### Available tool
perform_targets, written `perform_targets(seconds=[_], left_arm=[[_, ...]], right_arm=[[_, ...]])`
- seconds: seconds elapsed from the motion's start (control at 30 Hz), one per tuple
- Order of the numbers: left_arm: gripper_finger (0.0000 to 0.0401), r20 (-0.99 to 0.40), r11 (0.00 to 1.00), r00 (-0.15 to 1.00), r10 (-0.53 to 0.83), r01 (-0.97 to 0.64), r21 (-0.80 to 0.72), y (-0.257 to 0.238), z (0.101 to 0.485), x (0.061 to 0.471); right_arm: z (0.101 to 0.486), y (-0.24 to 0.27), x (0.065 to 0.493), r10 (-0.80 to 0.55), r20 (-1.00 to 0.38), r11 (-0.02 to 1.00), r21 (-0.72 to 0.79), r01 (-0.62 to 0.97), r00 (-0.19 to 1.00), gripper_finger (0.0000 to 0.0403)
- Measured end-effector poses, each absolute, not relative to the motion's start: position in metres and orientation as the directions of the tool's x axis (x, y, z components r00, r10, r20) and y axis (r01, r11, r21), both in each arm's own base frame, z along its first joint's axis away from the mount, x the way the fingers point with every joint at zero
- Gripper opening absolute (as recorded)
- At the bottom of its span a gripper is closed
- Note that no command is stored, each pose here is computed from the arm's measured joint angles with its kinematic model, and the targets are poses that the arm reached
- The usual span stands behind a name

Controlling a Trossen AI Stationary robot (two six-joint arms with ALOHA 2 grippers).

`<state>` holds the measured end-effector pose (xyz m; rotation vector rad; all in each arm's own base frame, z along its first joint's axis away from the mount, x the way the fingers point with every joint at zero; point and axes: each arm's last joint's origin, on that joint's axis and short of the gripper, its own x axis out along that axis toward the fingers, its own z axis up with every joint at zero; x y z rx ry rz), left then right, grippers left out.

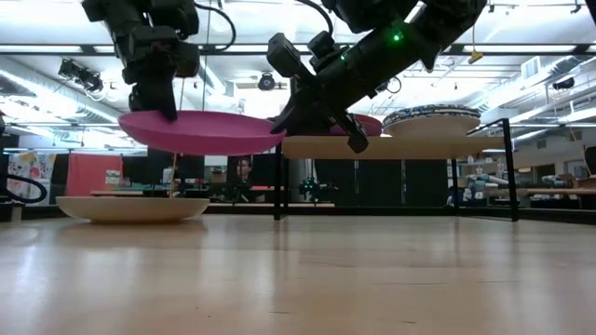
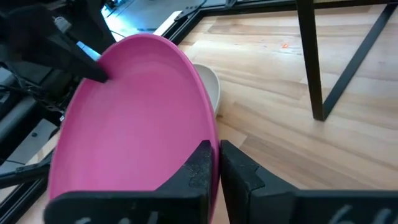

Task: Place and stack plates onto a shelf
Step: Stack the pink plate on top of the orange plate on the shelf

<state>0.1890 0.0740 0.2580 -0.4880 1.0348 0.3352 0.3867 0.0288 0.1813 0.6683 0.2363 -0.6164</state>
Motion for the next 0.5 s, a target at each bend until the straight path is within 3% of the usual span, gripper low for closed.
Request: perform_targets(seconds=[0.5], left_arm=[[0.0155,-0.822,0.856,0.564,0.085,-0.464,-0.23,0.063,0.283,0.16]], right_arm=[[0.179,0.03,0.385,-0.441,-0.413,0.627,0.494,0.603,0.797,0.0021]])
